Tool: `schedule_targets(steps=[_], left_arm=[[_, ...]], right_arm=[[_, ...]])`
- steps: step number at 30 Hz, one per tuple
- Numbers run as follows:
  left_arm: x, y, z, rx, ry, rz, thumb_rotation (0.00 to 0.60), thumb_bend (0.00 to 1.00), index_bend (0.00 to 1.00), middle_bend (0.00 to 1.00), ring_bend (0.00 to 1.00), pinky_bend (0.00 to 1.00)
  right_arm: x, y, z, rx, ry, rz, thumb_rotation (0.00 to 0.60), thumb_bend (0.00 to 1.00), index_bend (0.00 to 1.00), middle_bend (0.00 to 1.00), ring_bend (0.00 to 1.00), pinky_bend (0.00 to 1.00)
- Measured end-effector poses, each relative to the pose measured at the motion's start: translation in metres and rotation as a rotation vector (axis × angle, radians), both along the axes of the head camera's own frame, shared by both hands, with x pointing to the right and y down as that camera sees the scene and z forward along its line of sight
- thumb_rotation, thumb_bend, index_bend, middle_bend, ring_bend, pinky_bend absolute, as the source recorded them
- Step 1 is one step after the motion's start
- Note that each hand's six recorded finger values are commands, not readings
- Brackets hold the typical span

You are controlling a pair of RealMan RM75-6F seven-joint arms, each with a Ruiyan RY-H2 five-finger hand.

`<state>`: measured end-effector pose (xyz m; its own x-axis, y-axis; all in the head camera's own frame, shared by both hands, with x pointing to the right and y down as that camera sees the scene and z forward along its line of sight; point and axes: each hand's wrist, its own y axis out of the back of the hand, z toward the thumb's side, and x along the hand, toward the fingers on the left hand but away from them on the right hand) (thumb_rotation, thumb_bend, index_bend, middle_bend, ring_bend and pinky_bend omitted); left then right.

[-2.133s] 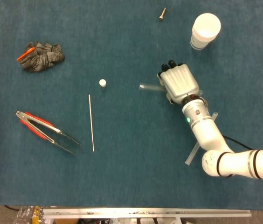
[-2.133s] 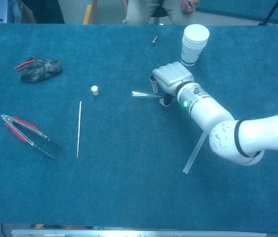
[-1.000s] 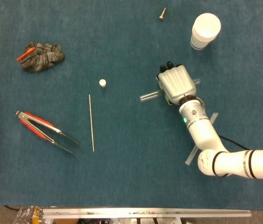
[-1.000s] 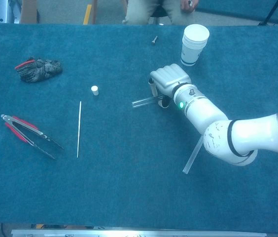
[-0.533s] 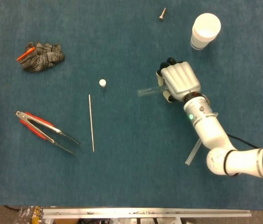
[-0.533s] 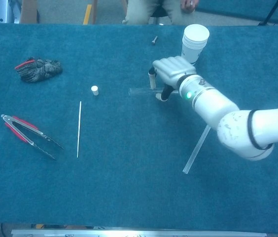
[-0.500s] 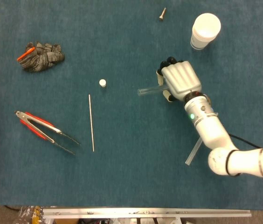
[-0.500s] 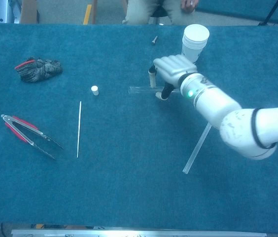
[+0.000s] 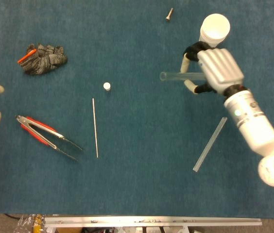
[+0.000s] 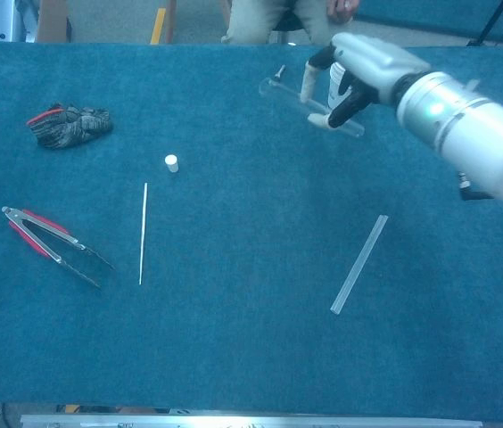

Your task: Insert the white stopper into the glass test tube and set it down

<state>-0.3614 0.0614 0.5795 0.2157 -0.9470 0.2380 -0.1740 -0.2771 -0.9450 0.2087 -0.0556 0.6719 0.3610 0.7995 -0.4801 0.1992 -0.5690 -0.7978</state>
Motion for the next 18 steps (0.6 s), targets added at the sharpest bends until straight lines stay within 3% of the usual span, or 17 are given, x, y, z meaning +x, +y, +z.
schedule_targets(steps=[7,14,18], left_arm=[[0.028,-0.013,0.014,-0.035,0.046,0.068,0.6,0.32,0.34,0.19,0.03,0.05],[0.061,-0.022,0.039,-0.137,0.158,0.115,0.6,0.32,0.34,0.19,0.03,0.05],[0.082,-0.029,0.055,-0.182,0.168,0.163,0.6,0.32,0.34,0.18,0.03,0.05]], right_arm=[[0.015,-0.005,-0.026,0.028,-0.031,0.01,0.6,0.4,0.64,0.32,0.18,0.36],[0.032,-0.014,-0.052,0.067,-0.046,0.035,0.6,0.4,0.64,0.32,0.18,0.36],[0.042,-0.016,-0.062,0.077,-0.045,0.046,0.6,0.4,0.64,0.32,0.18,0.36]])
